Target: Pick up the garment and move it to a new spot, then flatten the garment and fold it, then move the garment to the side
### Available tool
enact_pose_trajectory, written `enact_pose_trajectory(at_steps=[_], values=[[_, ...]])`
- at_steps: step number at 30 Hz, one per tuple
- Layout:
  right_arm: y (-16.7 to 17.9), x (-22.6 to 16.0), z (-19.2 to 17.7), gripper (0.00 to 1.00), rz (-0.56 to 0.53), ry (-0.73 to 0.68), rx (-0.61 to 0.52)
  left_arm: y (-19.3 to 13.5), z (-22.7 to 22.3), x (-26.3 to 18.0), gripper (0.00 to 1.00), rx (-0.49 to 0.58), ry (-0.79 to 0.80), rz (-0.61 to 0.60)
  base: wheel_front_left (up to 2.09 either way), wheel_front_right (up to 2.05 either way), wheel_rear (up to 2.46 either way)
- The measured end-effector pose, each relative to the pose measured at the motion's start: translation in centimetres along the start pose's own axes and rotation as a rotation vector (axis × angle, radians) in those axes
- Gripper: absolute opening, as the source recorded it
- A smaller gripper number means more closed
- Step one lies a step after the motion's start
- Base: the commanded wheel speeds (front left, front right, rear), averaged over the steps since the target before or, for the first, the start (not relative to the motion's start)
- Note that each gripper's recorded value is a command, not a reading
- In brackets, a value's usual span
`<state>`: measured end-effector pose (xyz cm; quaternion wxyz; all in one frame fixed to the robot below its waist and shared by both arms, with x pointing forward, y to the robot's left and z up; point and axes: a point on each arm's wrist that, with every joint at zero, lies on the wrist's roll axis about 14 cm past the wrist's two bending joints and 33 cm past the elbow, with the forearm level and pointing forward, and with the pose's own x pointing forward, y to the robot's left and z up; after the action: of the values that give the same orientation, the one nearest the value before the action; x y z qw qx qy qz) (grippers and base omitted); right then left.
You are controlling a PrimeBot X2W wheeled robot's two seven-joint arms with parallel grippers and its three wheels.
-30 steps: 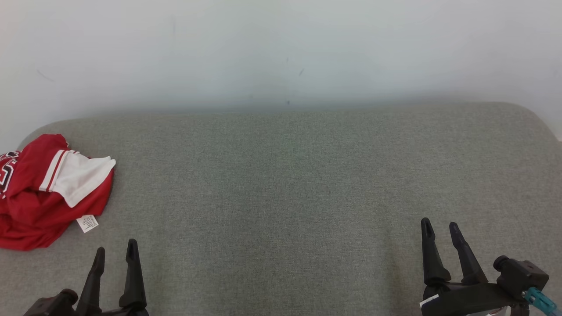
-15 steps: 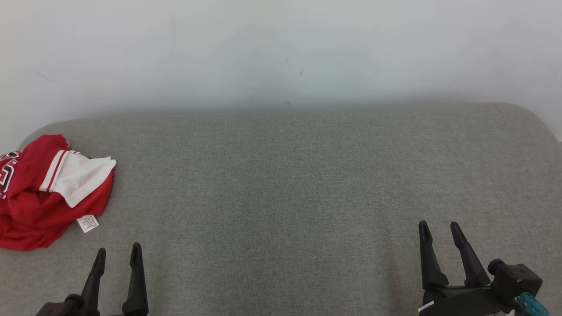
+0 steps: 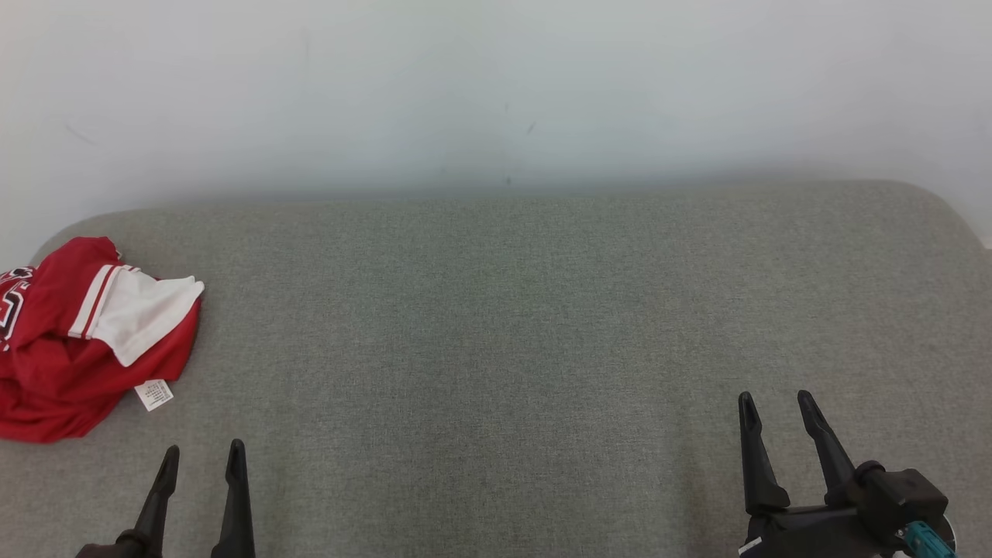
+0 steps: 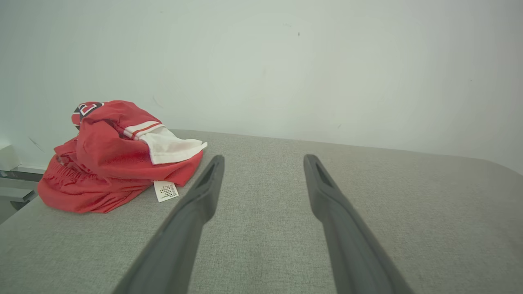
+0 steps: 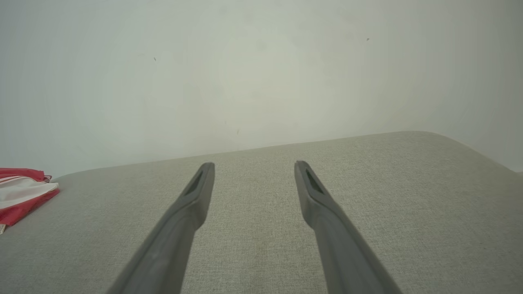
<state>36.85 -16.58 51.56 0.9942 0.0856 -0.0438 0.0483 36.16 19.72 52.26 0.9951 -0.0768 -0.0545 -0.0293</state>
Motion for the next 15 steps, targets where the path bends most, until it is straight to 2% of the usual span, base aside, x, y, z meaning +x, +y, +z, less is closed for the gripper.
enact_pose_trajectory(at_steps=[15], values=[[0.23,-0.17,0.26,1.0,0.018,-0.017,-0.082,0.5,-0.26,-0.27,1.0,0.077,0.006,-0.006,0.0,0.0,0.0]])
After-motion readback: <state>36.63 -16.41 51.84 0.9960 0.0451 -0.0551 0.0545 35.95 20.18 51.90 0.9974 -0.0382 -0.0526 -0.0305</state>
